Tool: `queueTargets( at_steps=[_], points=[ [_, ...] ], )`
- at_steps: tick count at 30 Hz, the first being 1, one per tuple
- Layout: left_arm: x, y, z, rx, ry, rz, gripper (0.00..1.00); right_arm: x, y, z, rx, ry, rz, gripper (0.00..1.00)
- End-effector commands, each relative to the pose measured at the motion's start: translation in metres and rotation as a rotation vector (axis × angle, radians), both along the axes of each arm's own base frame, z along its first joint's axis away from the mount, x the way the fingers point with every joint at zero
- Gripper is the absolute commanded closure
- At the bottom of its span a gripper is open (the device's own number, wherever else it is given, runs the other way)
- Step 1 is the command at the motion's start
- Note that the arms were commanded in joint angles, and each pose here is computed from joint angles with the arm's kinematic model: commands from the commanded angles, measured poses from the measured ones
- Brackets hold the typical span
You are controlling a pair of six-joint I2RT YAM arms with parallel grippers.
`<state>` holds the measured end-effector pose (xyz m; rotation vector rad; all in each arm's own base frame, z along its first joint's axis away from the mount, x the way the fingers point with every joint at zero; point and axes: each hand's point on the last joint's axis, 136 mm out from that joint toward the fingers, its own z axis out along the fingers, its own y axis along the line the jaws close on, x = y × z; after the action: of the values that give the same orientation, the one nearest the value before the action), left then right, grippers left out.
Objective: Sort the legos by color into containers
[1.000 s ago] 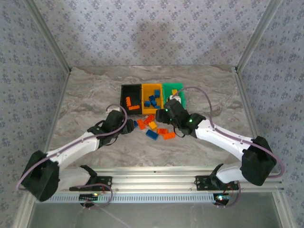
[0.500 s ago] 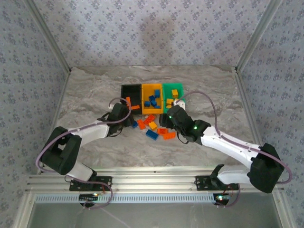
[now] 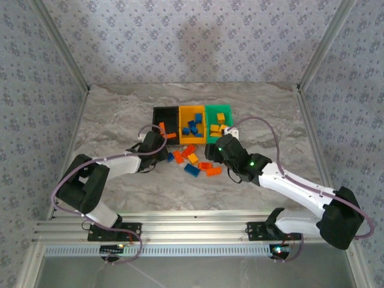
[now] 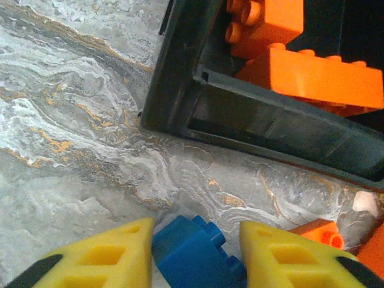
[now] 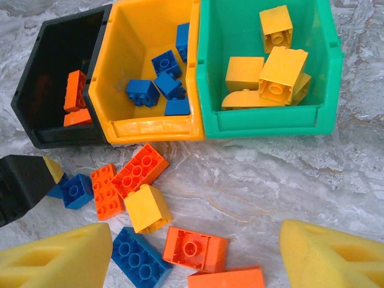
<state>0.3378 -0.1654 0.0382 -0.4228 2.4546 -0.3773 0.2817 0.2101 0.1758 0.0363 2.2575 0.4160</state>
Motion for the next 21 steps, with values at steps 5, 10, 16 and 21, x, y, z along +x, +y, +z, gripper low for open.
queueTargets(
  at_steps=[5,10,16,21],
  points=[
    [-0.029,0.017,-0.003,0.007,0.014,-0.007,0.78,-0.002,-0.018,0.001,0.006,-0.005,-0.061,0.24],
    [-0.050,0.026,0.020,-0.001,-0.025,-0.029,0.82,-0.004,-0.022,0.000,0.014,-0.001,-0.069,0.24],
    [-0.067,0.023,0.088,-0.052,-0.139,-0.081,0.82,-0.009,-0.031,-0.004,0.037,0.005,-0.089,0.25],
    [-0.043,-0.013,0.158,-0.102,-0.266,-0.159,0.80,-0.016,-0.037,-0.008,0.056,0.008,-0.100,0.24]
  ],
)
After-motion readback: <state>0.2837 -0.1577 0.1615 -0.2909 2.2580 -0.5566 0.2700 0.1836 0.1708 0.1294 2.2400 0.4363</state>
